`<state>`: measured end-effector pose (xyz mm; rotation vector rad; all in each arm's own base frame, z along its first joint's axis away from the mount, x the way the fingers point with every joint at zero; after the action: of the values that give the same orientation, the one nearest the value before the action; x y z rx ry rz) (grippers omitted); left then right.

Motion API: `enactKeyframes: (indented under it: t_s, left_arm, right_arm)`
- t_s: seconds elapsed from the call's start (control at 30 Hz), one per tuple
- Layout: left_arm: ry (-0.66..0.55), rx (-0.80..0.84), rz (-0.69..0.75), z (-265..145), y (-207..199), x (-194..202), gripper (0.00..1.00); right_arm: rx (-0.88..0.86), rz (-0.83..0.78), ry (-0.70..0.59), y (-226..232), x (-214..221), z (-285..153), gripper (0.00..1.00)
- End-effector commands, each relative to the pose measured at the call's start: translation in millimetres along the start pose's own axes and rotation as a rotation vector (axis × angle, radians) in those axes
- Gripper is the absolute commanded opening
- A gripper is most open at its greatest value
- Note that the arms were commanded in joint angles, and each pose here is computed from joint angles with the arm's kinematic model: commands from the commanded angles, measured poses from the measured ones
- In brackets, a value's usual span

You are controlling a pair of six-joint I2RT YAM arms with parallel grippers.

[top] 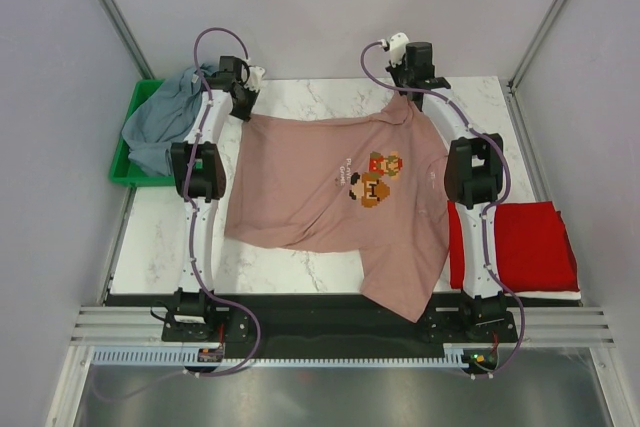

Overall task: Fold and stack the t-shirts
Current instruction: Flatten the tshirt out

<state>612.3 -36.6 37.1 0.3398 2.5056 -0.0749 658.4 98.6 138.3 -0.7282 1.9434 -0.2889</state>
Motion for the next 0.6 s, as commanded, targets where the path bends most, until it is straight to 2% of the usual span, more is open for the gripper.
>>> enactKeyframes:
  t_s: [0.0, 0.07, 0.27, 0.37, 0.4, 0.47, 0.5, 0.57]
  left_arm:
    - [0.017, -0.051, -0.012, 3.9, 12.4, 5.3, 0.07]
    - [0.005, -0.056, -0.011, 4.0, 14.3, 2.0, 0.03]
    - [-0.093, -0.091, -0.01, -17.8, 21.8, -31.4, 0.02]
    - [-0.233, -0.133, -0.002, -69.9, 28.3, -79.3, 0.02]
    - [-0.31, -0.149, 0.007, -102.5, 29.9, -103.0, 0.02]
    - [-0.375, -0.164, 0.018, -133.4, 31.4, -121.5, 0.02]
    - [-0.431, -0.177, 0.021, -163.4, 32.3, -136.0, 0.02]
    - [-0.47, -0.189, 0.023, -189.6, 33.5, -144.7, 0.02]
  right_arm:
    - [0.061, 0.014, -0.11, -30.2, -51.7, -27.4, 0.0]
    - [0.061, 0.015, -0.11, -30.5, -52.3, -28.2, 0.0]
    - [0.088, -0.004, -0.132, -41.6, -65.5, -40.3, 0.0]
    - [0.129, -0.018, -0.152, -58.9, -78.4, -56.9, 0.0]
    - [0.148, -0.02, -0.172, -67.7, -88.1, -67.9, 0.0]
    - [0.178, -0.011, -0.187, -80.7, -95.5, -80.1, 0.0]
    - [0.201, 0.002, -0.208, -90.0, -105.3, -92.1, 0.0]
    - [0.241, 0.033, -0.234, -109.6, -114.0, -107.1, 0.0]
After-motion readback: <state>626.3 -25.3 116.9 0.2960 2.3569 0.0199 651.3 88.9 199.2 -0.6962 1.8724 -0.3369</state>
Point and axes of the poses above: each gripper's point midway between its finger pads, its own z axis out along the fingers, its own y axis along the line the jaws close on, x = y × z, the point moved 1 cm from there along -z, back along the fingers, and after that the axes turned 10 degrees about -z, right-handed, at the moved point
